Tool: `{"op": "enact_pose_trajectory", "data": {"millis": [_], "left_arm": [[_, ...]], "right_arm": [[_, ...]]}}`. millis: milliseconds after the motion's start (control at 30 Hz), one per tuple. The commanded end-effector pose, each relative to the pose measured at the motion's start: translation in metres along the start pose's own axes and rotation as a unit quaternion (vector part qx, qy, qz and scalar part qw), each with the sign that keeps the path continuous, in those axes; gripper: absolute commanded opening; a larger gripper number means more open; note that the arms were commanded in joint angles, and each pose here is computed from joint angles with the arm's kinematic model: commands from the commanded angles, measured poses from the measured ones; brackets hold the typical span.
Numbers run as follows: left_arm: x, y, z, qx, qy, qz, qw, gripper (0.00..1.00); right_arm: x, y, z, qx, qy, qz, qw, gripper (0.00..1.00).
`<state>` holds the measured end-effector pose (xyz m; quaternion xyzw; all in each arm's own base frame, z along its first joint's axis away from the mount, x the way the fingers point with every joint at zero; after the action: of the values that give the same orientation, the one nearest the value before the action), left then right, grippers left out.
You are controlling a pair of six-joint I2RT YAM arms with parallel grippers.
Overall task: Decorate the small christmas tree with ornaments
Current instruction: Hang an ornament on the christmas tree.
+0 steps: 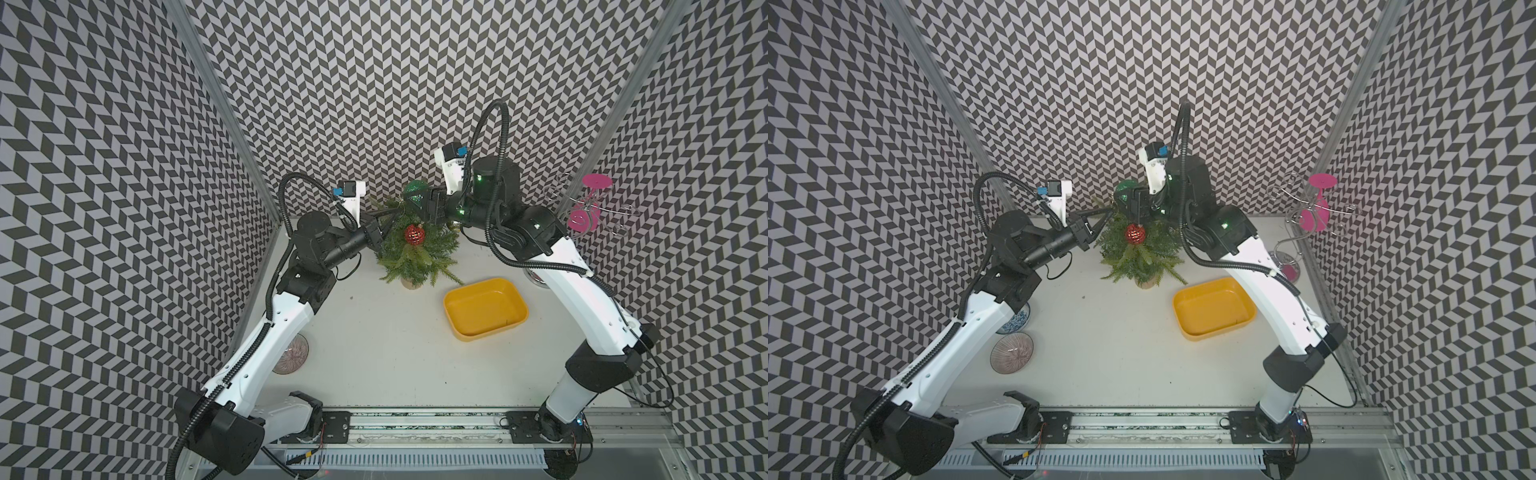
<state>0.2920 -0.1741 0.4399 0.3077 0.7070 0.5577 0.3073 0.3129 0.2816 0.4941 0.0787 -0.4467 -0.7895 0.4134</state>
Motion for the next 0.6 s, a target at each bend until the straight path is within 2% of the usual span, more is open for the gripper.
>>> {"op": "enact_pose_trajectory", "data": {"millis": [0, 33, 133, 233, 567], "left_arm": [[0.001, 0.013, -0.001, -0.021, 0.01, -0.015, 1.0, 0.05], [0.0, 0.012, -0.001, -0.022, 0.013, -0.015, 1.0, 0.2], [0.001, 0.012, 0.001, -0.025, 0.023, -0.014, 0.999, 0.38], [0.005, 0.011, 0.006, -0.021, 0.039, -0.016, 0.999, 0.44], [0.025, 0.001, 0.022, 0.005, 0.076, -0.012, 0.997, 0.5]], "right_arm": [[0.001, 0.009, 0.007, 0.012, 0.008, -0.025, 1.0, 0.58], [0.001, 0.009, 0.007, 0.012, 0.007, -0.027, 1.0, 0.58], [0.0, 0.011, 0.006, 0.014, 0.002, -0.035, 0.999, 0.58], [-0.001, 0.015, 0.005, 0.021, -0.008, -0.045, 0.999, 0.58], [-0.017, 0.025, -0.006, 0.037, -0.054, -0.083, 0.994, 0.58]]}}
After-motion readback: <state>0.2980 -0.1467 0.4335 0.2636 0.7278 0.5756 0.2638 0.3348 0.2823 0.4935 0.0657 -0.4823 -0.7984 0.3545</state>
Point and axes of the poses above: each gripper's point midway between its finger pads, its own x axis back along the fingers, its own z axis along the line the jaws close on, y = z × x, the point moved 7 cm from there along x, back along the fingers, and after that the axes turned 15 degrees about -x, right-handed, at the moved point
